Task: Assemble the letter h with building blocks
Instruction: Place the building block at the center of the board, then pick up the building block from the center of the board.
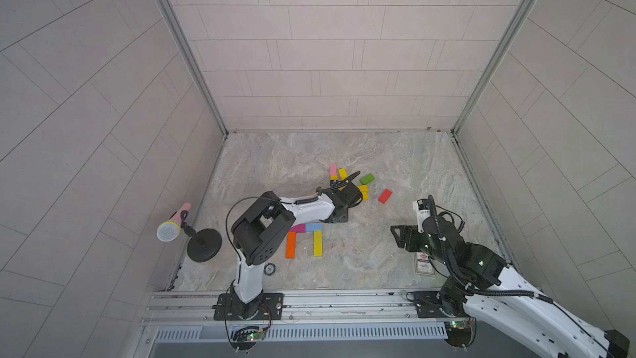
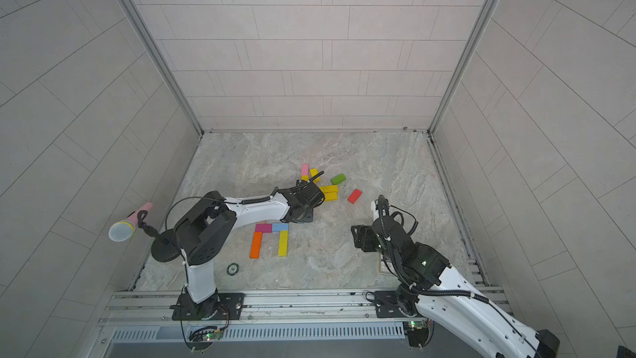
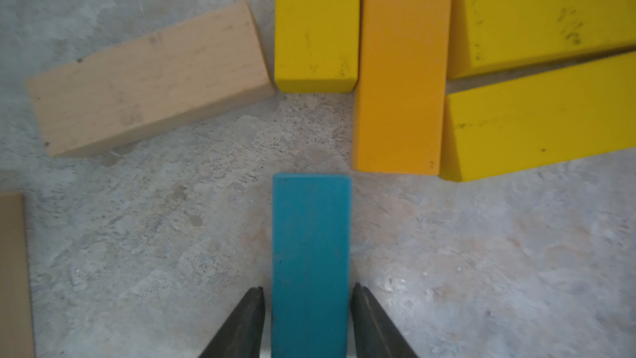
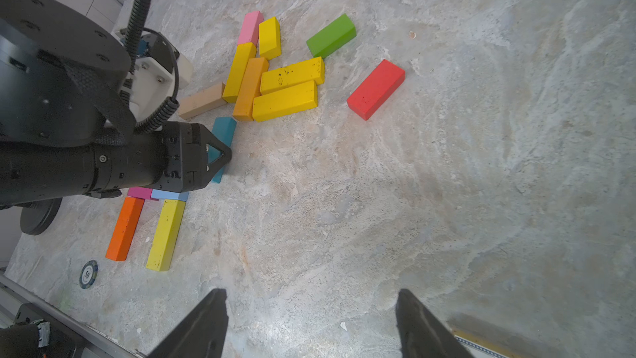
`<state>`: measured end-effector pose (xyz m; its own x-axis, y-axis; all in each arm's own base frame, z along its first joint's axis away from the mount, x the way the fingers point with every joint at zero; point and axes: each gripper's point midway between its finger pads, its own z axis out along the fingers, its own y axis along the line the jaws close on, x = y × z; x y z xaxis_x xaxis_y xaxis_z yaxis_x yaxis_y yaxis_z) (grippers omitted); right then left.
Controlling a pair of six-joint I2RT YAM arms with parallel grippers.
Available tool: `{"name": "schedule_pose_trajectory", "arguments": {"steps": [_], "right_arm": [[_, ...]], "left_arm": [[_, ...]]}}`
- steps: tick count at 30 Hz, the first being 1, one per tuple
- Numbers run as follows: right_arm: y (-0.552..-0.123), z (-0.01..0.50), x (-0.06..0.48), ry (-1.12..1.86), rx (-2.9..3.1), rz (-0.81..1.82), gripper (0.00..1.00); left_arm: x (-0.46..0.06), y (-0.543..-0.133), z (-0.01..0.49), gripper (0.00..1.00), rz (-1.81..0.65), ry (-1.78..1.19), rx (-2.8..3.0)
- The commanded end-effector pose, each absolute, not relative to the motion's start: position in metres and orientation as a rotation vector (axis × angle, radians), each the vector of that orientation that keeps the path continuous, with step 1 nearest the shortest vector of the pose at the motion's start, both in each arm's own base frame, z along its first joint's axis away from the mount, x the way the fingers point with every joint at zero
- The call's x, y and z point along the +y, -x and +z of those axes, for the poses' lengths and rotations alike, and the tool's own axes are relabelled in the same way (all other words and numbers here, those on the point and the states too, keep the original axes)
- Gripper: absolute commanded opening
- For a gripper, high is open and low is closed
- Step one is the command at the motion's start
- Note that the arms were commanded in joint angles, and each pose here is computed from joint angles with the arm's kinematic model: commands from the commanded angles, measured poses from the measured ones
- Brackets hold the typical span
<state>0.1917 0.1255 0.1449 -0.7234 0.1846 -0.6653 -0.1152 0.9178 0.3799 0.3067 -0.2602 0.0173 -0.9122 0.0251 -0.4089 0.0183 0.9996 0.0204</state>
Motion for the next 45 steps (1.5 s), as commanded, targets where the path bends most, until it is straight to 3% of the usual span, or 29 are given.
{"name": "schedule_pose_trajectory", "arguments": {"steps": [1,6,13,20,27,34,45], "right_arm": [[-0.19,0.141,0.123,-0.063,2.336,0.512,0.8],[-0.189,0.141,0.122,-0.065,2.338,0.512,0.82],[-0.194,0.137,0.129,-0.057,2.361,0.513,0.87],[-0.236,0.12,0.135,-0.123,2.44,0.39,0.87],[-0.31,0.102,0.11,-0.252,2.504,0.195,0.87],[-0.386,0.086,0.113,-0.231,2.56,0.312,0.84],[-0.442,0.044,0.136,-0.184,2.692,0.321,0.78]], "left_arm": [[-0.256,-0.31,0.017,0.54,0.048,-0.009,2.716],[-0.264,-0.319,0.04,0.58,0.018,-0.023,2.676],[-0.272,-0.331,0.146,0.66,-0.187,-0.036,2.486],[-0.253,-0.286,0.223,0.84,-0.527,-0.062,2.302],[-0.2,-0.231,0.22,0.91,-0.673,-0.002,2.209],[-0.17,-0.196,0.225,0.93,-0.743,-0.014,2.178],[-0.144,-0.174,0.213,0.96,-0.715,-0.037,2.181]]}}
